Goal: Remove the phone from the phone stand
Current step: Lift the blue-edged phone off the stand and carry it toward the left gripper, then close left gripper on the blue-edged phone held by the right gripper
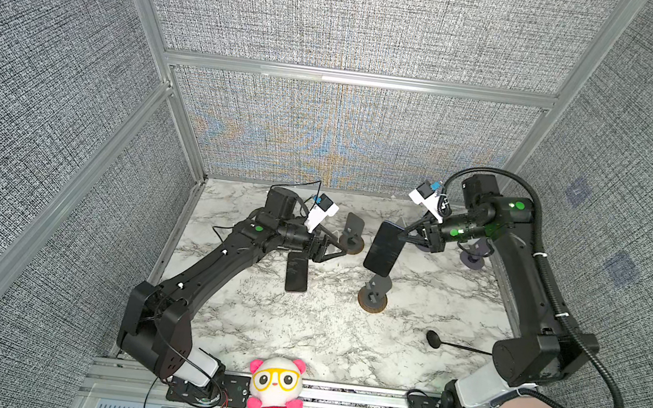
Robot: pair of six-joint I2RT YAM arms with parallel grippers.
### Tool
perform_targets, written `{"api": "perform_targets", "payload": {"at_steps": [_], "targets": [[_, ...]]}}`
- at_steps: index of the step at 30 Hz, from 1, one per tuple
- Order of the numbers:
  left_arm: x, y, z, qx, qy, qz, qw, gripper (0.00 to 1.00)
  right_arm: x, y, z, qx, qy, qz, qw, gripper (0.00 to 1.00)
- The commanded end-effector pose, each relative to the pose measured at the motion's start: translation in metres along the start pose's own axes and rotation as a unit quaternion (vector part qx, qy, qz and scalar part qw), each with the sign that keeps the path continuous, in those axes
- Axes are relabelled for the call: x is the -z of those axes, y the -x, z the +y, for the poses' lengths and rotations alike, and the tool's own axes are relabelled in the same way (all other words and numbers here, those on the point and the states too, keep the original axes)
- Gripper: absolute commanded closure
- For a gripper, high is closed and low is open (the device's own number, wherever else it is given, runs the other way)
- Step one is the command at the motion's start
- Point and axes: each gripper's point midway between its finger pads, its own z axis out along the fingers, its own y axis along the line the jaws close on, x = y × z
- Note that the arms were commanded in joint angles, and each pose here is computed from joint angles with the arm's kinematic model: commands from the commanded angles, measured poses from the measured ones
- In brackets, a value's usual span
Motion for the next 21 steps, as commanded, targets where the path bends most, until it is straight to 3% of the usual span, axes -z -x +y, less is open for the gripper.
{"api": "perform_targets", "payload": {"at_steps": [1,6,21], "targets": [[-0.005,-0.007,-0.012,-0.004,-0.034,0.019,0.999,0.32,-0.004,-0.005,0.019,0.010,0.058,0.001,0.998,1.00],[-0.014,-0.004,-0.017,-0.005,-0.053,0.018,0.998,0.44,-0.013,-0.009,0.029,0.020,0.092,0.012,0.995,1.00],[-0.038,-0.003,-0.040,-0.017,-0.095,0.026,0.995,0.59,-0.022,-0.004,0.027,0.027,0.115,-0.008,0.993,1.00]]}}
